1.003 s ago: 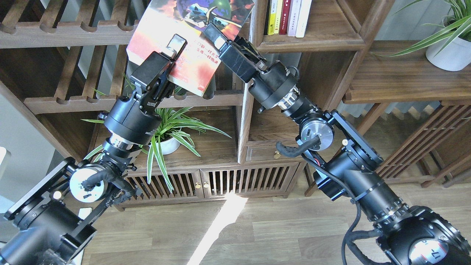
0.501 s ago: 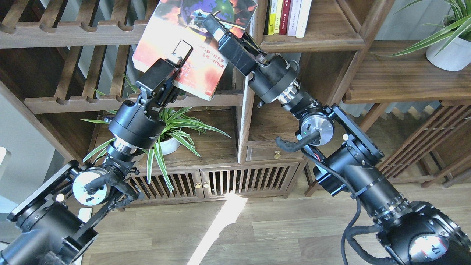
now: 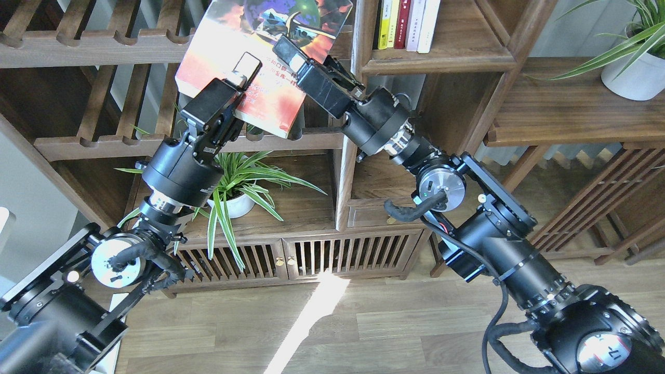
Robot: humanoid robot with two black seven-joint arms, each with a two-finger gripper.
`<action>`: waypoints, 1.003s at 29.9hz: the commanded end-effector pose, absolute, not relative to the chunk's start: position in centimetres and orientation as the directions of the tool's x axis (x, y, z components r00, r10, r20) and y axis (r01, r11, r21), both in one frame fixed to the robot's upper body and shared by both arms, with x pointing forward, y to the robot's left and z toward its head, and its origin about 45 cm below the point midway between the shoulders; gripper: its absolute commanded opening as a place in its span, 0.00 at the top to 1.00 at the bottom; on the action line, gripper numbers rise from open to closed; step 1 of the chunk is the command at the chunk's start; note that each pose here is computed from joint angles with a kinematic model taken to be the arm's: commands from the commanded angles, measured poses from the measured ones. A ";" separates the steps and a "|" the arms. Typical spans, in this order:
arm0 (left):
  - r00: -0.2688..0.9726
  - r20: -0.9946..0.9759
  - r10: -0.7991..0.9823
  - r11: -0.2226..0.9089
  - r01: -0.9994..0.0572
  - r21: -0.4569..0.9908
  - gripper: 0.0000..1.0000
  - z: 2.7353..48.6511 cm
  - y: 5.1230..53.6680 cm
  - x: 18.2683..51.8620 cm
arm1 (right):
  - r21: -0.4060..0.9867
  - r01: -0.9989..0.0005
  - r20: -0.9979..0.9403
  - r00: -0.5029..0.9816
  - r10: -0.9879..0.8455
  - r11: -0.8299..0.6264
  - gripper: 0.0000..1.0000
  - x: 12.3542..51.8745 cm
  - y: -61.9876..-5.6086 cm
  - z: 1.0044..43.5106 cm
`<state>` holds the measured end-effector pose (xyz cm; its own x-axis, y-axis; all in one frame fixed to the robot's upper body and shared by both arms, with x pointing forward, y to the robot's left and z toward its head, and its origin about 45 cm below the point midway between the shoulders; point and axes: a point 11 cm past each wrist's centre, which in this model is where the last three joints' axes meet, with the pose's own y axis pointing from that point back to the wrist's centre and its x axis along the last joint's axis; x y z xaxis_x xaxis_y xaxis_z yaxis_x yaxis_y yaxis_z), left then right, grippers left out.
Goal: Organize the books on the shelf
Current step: 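Hold the book with both grippers and turn it upright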
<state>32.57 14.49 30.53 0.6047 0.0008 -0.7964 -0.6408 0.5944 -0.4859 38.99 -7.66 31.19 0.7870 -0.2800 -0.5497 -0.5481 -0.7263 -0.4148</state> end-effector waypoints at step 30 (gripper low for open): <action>0.622 -0.783 0.005 0.624 -0.614 -0.483 1.00 31.0 14.6 31.9 | -0.457 -0.562 -0.615 0.760 -0.212 -0.689 0.15 39.2 -8.0 31.8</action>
<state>31.90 14.56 31.02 0.6215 0.0058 -0.7834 -0.6142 0.6243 -0.4827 39.25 -7.91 31.68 0.7607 -0.2314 -0.6064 -0.5654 -0.6952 -0.4440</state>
